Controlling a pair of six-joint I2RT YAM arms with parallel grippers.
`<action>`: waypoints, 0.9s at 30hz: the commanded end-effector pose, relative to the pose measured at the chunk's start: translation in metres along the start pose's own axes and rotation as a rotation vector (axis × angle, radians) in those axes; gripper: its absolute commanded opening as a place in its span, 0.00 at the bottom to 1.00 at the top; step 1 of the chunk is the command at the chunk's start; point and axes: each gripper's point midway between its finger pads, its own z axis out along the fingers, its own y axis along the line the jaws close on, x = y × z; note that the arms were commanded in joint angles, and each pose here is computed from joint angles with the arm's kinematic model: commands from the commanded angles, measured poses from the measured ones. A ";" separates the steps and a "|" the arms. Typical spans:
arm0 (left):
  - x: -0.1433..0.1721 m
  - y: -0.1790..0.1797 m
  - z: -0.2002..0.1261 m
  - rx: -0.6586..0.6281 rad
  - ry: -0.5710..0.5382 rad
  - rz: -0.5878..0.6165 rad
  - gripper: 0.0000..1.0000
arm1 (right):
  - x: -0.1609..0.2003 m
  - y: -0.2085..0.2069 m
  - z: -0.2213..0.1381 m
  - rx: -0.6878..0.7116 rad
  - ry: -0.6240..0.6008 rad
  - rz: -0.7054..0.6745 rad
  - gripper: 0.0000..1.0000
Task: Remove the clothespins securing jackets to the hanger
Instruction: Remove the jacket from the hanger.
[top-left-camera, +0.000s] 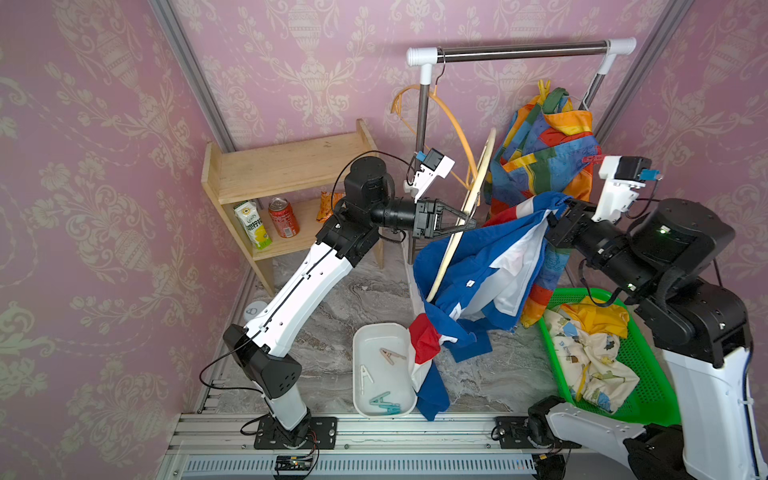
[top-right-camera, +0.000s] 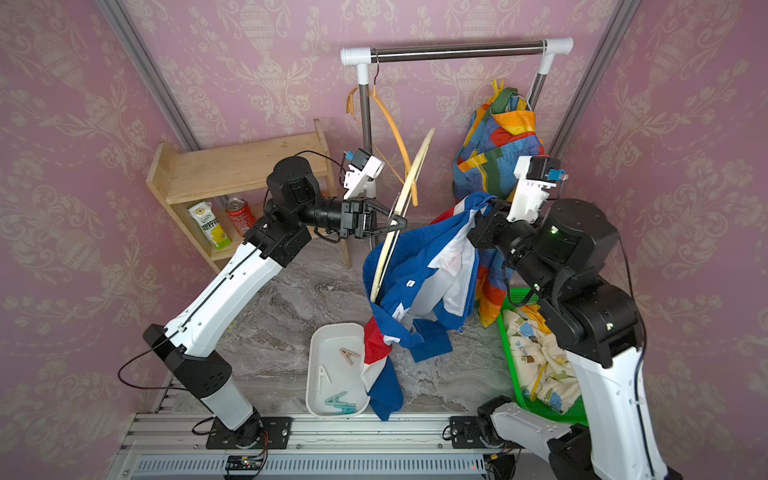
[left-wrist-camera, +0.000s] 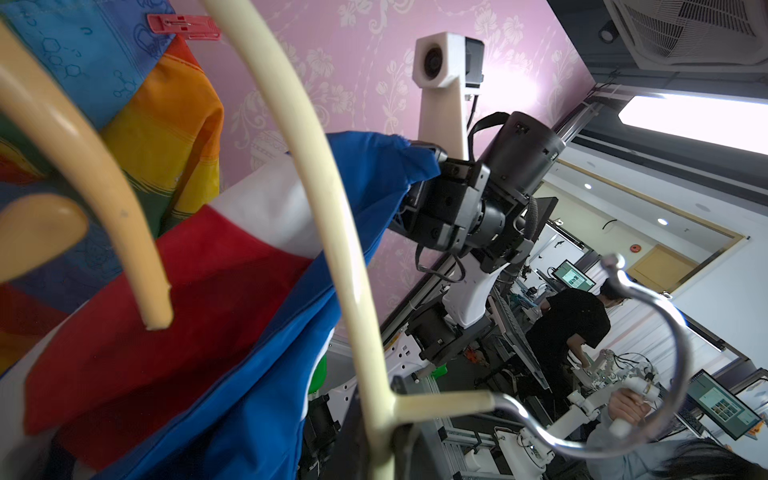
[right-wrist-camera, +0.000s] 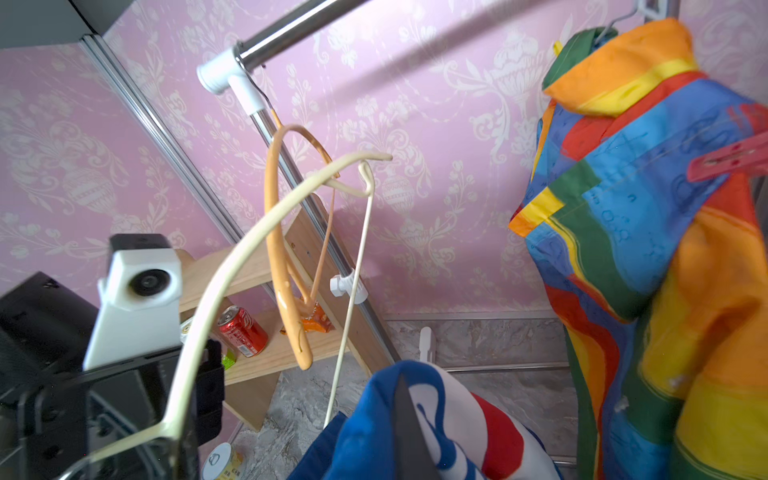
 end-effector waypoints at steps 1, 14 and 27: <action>-0.009 -0.008 -0.004 0.001 -0.025 0.063 0.00 | -0.067 0.020 -0.041 -0.064 -0.210 -0.037 0.00; -0.003 0.004 0.000 0.030 -0.064 0.008 0.00 | -0.160 -0.008 -0.096 0.276 -0.490 -0.374 0.00; -0.024 -0.011 0.000 0.070 -0.122 0.090 0.00 | -0.140 -0.063 -0.086 0.678 -0.280 -0.711 0.00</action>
